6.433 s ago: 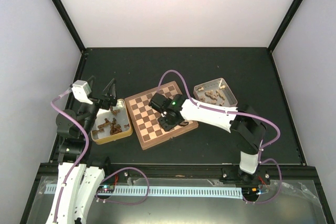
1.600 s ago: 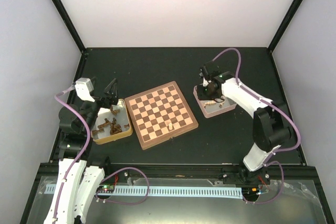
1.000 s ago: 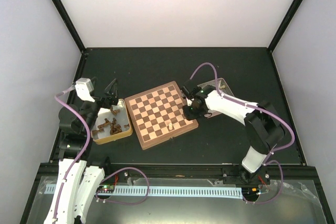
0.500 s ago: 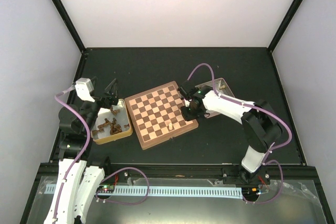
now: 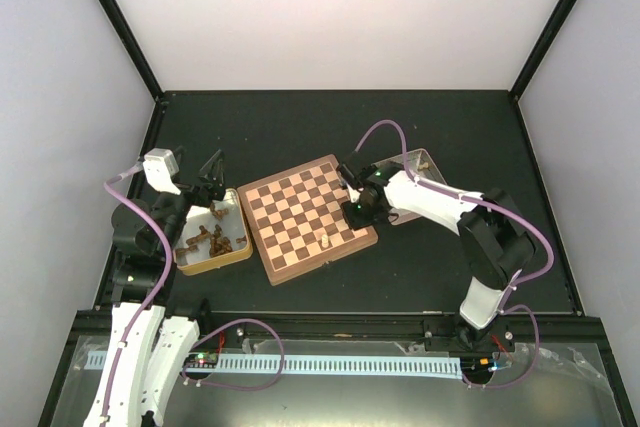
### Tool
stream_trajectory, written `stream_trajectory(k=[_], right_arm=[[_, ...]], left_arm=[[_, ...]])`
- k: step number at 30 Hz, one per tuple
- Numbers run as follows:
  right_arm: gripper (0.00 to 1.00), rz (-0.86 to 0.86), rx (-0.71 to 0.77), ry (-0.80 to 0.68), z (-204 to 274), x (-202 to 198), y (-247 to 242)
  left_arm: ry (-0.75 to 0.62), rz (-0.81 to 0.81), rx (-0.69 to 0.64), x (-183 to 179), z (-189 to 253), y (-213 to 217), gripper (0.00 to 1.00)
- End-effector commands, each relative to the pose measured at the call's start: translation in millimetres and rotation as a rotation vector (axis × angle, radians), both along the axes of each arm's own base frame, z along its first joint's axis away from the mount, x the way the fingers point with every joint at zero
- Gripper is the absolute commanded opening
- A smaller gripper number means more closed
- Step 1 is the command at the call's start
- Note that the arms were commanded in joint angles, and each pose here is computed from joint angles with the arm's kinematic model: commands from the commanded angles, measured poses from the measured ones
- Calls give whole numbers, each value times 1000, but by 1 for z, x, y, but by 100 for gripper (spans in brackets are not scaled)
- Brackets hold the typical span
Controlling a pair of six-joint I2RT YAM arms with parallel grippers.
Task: Set up the chess pieces on the board
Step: Place the chess piece on the chessboard, then pick up the chess piece from the storage box.
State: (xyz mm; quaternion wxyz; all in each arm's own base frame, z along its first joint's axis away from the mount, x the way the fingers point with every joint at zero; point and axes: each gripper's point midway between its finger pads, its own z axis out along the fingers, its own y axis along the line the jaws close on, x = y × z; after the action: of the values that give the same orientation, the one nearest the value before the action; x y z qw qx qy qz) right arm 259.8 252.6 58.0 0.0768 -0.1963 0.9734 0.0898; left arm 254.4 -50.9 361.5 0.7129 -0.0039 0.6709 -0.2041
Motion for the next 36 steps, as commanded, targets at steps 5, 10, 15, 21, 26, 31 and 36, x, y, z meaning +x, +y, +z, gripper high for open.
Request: stream_trajectory(k=[5, 10, 15, 21, 26, 31, 36], right_arm=[[29, -12, -5, -43, 12, 9, 3], [32, -52, -1, -128, 30, 23, -1], [34, -182, 8, -243, 53, 55, -28], [33, -429, 18, -327, 62, 104, -93], [31, -513, 9, -343, 54, 140, -120], [21, -522, -21, -315, 34, 167, -127], [21, -542, -61, -297, 16, 179, -133]], left_arm=[[-60, -4, 10, -9, 20, 0, 99], [-62, -3, 11, -9, 20, 0, 99], [-57, -3, 8, -8, 20, 0, 99], [-34, -19, 4, -6, 19, -2, 99], [-34, -25, 6, -7, 19, -3, 99], [-35, -20, 10, -6, 18, -2, 99], [-45, -9, 14, -7, 18, -1, 99]])
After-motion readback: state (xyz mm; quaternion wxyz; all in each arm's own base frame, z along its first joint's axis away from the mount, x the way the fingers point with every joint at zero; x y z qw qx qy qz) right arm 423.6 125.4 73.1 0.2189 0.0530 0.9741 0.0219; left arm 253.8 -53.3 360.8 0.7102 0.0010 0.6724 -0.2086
